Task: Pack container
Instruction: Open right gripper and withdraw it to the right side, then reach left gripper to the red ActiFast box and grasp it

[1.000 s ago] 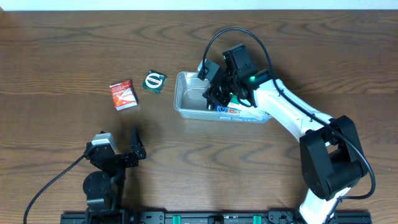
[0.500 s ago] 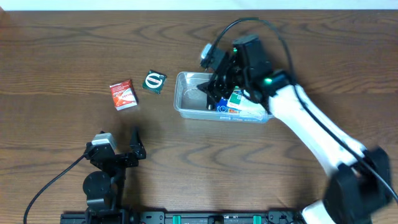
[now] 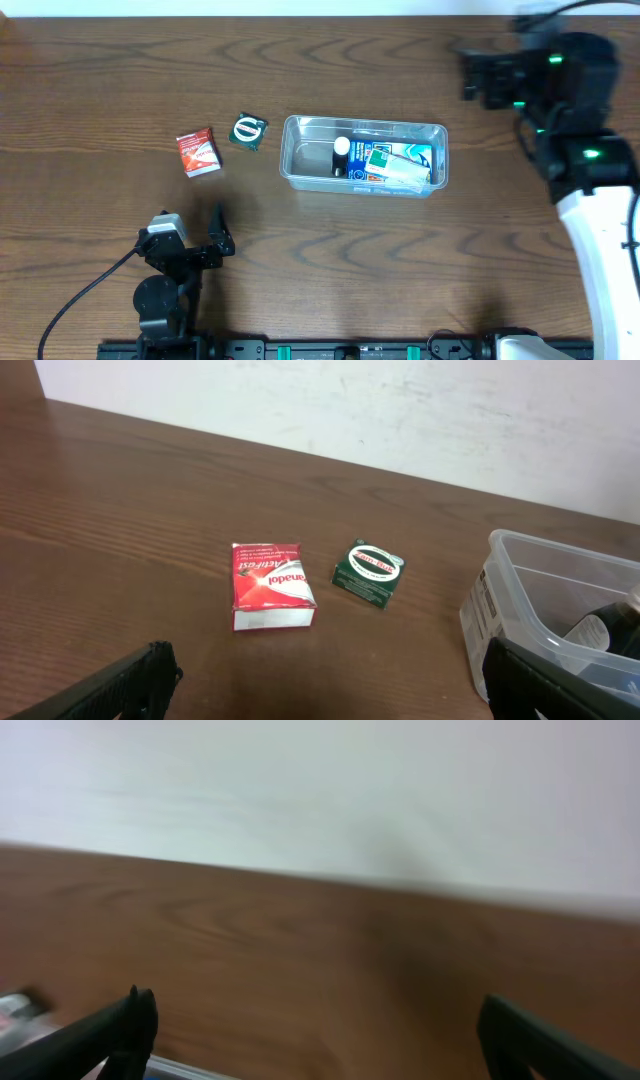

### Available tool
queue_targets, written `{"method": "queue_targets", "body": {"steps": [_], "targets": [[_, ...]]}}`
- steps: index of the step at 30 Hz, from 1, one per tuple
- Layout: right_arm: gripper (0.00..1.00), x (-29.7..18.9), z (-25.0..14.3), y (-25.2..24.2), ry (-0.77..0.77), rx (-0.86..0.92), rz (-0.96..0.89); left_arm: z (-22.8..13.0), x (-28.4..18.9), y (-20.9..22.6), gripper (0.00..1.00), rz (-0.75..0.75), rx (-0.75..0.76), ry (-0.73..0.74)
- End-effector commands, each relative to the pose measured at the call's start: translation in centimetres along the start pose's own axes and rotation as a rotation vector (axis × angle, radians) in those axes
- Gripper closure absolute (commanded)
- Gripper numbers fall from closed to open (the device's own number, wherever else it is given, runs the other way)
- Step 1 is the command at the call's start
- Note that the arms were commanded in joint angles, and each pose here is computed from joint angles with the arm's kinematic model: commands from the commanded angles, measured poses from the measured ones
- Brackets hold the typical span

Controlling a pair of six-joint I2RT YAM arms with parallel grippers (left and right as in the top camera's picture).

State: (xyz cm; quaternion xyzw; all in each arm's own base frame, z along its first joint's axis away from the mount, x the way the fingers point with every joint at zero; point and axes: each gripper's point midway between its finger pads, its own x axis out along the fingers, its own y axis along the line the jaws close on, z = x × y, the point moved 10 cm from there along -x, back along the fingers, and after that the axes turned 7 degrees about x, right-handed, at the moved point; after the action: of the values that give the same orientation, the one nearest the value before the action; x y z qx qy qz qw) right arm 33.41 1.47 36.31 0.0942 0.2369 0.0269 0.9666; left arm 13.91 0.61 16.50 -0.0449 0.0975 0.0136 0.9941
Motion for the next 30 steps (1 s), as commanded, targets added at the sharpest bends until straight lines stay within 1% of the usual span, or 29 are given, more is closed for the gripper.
{"method": "queue_targets", "body": {"steps": [1, 6, 9, 16, 19, 21, 23, 26, 30], "targets": [[0.01, -0.4, 0.1, -4.3, 0.007, 0.236, -0.165, -1.0, 0.2, 0.1, 0.02, -0.004, -0.001, 0.048], [0.01, -0.6, -1.4, -9.6, 0.092, 0.332, -0.322, -1.0, 0.2, 0.1, 0.02, -0.004, 0.0, 0.044], [0.01, -0.7, -2.2, -11.2, 0.131, 0.39, -0.371, -0.8, 0.2, 0.0, 0.02, -0.006, -0.001, 0.032], [0.01, -0.9, -3.2, -11.7, 0.199, 0.411, -0.397, -0.8, 0.1, -0.1, 0.02, -0.022, -0.001, 0.033], [0.01, -1.0, -3.4, -11.7, 0.209, 0.413, -0.399, 0.0, -0.1, -0.8, 0.02, -0.11, 0.003, 0.009], [0.01, -1.0, -3.4, -11.7, 0.21, 0.413, -0.399, 0.8, -0.4, -1.0, 0.02, -0.136, 0.003, -0.002], [0.01, -1.0, -3.4, -11.7, 0.21, 0.413, -0.4, 1.7, -0.8, -1.2, 0.02, -0.139, -0.006, 0.036], [0.01, -1.0, -3.4, -11.7, 0.209, 0.413, -0.399, 3.3, -0.9, -1.2, 0.02, -0.122, -0.019, 0.15], [0.01, -1.0, -3.4, -11.7, 0.21, 0.413, -0.399, 7.0, 0.6, -1.4, 0.02, -0.108, -0.038, 0.334]]}}
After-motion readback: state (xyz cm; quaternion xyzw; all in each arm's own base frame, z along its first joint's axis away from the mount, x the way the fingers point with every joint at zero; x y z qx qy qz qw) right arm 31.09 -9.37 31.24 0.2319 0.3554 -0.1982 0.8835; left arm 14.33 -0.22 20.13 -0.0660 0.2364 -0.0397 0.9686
